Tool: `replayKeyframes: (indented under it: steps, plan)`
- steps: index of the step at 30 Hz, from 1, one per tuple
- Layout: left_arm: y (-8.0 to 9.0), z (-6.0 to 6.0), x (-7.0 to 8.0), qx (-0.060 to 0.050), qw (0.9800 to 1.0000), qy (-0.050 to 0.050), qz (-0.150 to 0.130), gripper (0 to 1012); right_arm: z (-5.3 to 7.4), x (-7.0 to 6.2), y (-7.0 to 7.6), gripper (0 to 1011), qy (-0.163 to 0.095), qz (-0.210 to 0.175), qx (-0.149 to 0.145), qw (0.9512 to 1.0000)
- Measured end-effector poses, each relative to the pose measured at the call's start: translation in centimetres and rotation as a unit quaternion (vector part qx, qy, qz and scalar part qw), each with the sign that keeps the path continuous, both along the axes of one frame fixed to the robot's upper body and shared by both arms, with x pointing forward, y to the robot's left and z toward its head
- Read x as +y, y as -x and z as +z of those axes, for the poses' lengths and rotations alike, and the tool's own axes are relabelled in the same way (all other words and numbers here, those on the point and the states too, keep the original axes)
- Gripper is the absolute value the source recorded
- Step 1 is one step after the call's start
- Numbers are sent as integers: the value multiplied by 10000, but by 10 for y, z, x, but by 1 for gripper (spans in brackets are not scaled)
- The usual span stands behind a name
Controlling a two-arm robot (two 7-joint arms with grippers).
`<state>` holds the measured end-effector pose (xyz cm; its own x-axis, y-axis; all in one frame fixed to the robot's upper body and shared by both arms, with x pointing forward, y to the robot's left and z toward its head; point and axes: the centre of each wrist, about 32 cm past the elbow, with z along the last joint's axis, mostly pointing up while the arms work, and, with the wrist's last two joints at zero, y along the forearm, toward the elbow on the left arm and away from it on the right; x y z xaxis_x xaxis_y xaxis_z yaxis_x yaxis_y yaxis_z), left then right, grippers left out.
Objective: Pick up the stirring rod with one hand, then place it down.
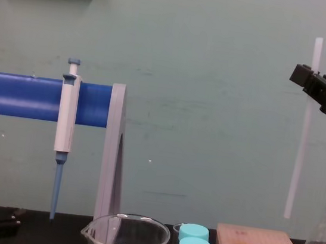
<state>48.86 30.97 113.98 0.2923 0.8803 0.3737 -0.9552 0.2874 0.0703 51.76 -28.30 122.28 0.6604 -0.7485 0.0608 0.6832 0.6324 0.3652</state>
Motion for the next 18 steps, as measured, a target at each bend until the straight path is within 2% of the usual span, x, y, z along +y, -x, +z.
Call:
replayKeyframes:
  steps: [6, 13, 18]
  plan:
    - [0, 0, 0, 0, 10000, 0, 0, 1000, -1, -1, -1, 71, 27, 32, 11, 10000]
    - [0, 0, 0, 0, 10000, 0, 0, 1000, -10, -7, -6, 71, -31, 527, 166, 9985]
    - [0, 0, 0, -1, 10000, 0, 0, 1000, -23, -9, -8, 71, 28, 781, 344, 9963]
